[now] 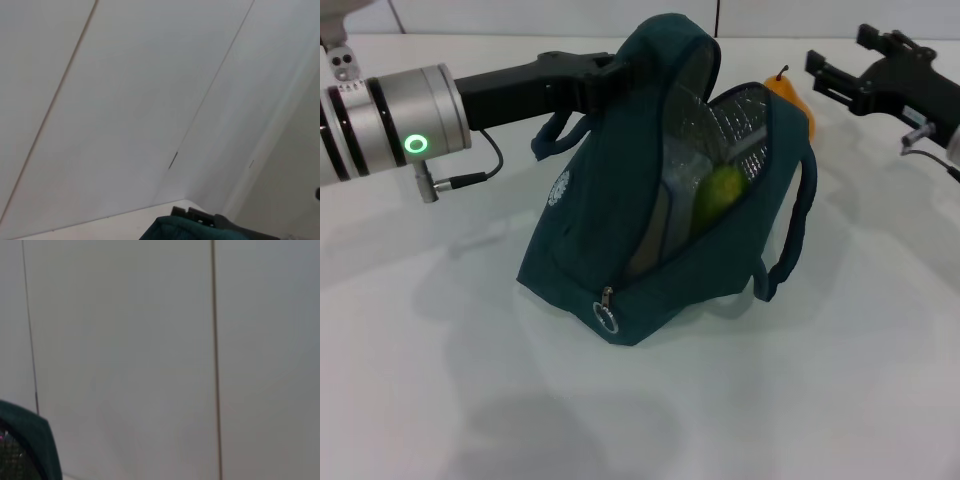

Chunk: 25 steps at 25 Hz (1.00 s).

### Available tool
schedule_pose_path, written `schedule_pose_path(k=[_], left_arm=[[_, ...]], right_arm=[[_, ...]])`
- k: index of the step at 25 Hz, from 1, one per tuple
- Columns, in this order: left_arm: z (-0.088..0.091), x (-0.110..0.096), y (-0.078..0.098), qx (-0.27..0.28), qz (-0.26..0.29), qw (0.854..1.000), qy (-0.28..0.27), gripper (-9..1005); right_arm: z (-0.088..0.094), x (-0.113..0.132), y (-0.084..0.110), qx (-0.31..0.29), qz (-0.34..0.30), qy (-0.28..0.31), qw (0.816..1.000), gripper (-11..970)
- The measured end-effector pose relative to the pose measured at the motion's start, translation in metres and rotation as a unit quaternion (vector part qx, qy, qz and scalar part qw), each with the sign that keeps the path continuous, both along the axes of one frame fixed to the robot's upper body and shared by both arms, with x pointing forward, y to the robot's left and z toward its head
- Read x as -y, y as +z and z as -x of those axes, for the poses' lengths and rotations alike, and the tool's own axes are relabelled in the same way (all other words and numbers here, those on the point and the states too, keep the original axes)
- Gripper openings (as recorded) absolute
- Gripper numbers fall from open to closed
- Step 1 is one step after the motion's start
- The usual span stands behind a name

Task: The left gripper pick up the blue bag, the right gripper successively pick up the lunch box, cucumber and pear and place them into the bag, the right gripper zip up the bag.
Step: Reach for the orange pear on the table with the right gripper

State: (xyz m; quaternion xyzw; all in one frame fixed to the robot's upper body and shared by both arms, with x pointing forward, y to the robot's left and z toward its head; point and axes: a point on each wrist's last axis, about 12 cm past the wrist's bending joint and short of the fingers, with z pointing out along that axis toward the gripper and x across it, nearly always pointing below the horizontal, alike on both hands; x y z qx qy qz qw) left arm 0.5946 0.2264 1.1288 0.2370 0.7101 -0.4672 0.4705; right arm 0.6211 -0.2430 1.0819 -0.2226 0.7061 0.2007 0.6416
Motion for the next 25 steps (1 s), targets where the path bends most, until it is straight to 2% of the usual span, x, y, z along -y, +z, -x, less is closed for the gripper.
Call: schedule_pose_path(k=[9,13,21,25], left_arm=[[-0.001,0.003,0.001,0.002,-0.001,1.0,-0.004,43],[-0.001,0.002,0.001,0.004,-0.002,1.0,-0.003,43],[-0.002,0.001,0.001,0.008,-0.005,1.0,0.002,44],[-0.003,0.001,0.002,0.01,-0.006,1.0,0.003,44]], right_arm=[[-0.025,-0.032,0.008,-0.057,0.026,0.022,0.998,791],[-0.029,-0.042,0.01,-0.061,0.036,0.029,0.997,779],[-0.03,-0.046,0.009,-0.07,0.038,0.028,0.996,755],[-0.029,-0.046,0.007,-0.073,0.042,0.029,0.996,642]])
